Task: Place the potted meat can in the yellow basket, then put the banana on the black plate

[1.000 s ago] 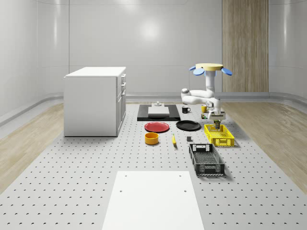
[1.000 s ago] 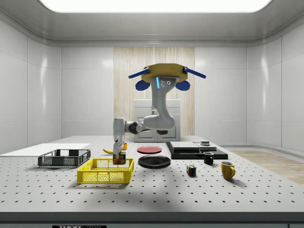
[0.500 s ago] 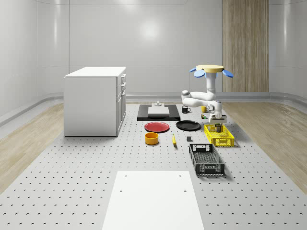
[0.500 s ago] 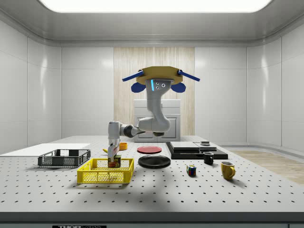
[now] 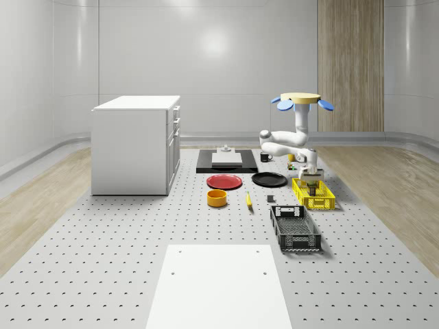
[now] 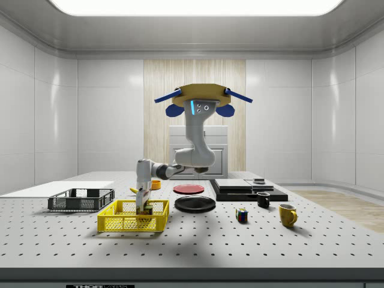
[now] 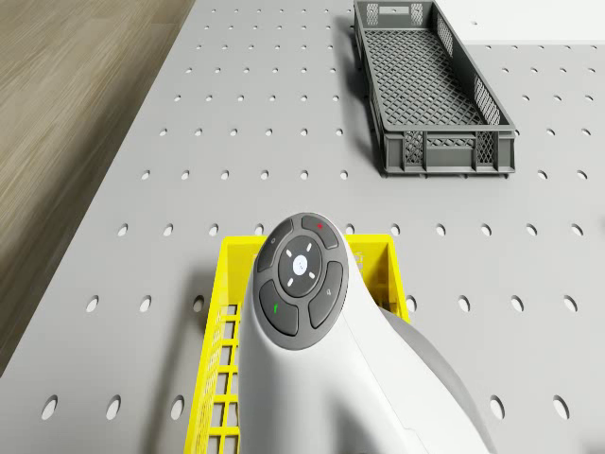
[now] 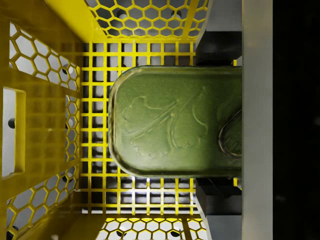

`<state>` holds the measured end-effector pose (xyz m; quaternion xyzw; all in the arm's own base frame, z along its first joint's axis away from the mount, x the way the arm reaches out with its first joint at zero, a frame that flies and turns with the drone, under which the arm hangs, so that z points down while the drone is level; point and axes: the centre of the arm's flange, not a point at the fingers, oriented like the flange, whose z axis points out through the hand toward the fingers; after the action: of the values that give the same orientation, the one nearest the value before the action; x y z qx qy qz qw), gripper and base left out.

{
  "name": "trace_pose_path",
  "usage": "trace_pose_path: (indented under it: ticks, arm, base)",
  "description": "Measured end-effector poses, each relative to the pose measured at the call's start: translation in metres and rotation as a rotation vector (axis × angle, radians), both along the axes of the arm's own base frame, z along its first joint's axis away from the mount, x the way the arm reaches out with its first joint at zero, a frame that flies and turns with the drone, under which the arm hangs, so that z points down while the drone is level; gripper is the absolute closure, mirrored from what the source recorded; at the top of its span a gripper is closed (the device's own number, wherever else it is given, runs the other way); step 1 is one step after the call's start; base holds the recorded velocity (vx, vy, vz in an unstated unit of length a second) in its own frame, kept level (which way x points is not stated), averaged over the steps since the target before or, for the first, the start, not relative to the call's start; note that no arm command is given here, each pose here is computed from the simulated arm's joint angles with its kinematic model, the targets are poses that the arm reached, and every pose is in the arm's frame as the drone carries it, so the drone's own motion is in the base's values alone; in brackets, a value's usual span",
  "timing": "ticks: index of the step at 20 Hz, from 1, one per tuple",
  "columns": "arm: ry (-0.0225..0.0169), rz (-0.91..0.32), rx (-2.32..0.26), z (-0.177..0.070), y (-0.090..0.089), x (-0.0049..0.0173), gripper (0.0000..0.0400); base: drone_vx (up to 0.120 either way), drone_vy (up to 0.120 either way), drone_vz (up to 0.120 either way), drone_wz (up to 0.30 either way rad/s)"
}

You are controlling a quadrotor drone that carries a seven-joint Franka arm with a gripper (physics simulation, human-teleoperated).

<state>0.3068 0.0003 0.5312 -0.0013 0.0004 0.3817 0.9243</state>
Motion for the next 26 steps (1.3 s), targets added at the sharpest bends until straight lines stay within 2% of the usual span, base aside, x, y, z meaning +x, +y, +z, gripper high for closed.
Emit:
trace_pose_path:
  ticks: [4, 7, 10, 26]
  arm:
    - [-0.0007, 0.001, 0.002, 0.0001, -0.0002, 0.0, 0.0023]
    - [-0.001, 0.002, 0.003, -0.0002, -0.0002, 0.0, 0.0011]
    - [-0.0011, 0.002, 0.003, -0.0004, -0.0002, 0.0, 0.0005]
    - [-0.0013, 0.002, 0.004, -0.0006, -0.0002, 0.0, 0.0]
  base:
    - [0.0, 0.0, 0.09, 0.0]
    - [0.0, -0.013, 0.12, 0.0]
    - [0.12, -0.12, 0.12, 0.0]
    - [0.12, -0.12, 0.003, 0.0]
